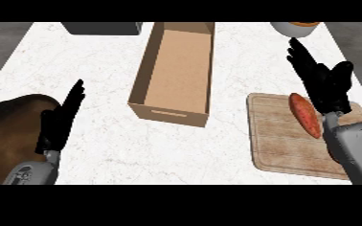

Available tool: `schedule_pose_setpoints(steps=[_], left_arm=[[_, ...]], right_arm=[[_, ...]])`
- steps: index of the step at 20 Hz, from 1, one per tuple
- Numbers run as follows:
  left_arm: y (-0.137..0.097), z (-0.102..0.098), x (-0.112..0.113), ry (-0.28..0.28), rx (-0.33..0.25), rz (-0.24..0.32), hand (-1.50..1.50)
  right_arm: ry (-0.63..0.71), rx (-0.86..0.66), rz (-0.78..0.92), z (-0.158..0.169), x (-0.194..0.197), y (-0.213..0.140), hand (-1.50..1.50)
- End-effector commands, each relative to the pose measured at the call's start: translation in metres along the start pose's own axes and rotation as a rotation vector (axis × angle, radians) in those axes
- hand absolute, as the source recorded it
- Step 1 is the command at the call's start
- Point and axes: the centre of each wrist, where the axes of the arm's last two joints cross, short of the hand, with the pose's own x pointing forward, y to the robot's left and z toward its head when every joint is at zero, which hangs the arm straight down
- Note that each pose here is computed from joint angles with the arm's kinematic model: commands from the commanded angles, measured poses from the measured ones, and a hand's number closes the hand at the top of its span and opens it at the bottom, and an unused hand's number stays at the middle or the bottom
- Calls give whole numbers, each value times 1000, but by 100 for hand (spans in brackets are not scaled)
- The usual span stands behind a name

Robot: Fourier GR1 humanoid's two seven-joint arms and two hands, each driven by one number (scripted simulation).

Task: Pick the sweet potato from the cutting board and place it in the cardboard box

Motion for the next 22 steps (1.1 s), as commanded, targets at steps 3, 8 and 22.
schedule_pose_setpoints(steps=[3, 8, 22], left_arm=[[37, -8, 8, -33, 146, -122, 0], [55, -1, 0, 11, 177, -191, 0], [49, -8, 11, -7, 185, -222, 0]], right_arm=[[-115, 290, -155, 6, -2, -44, -150], [-330, 527, 391, 9, 55, -59, -150], [-495, 652, 150, 30, -30, -158, -150]])
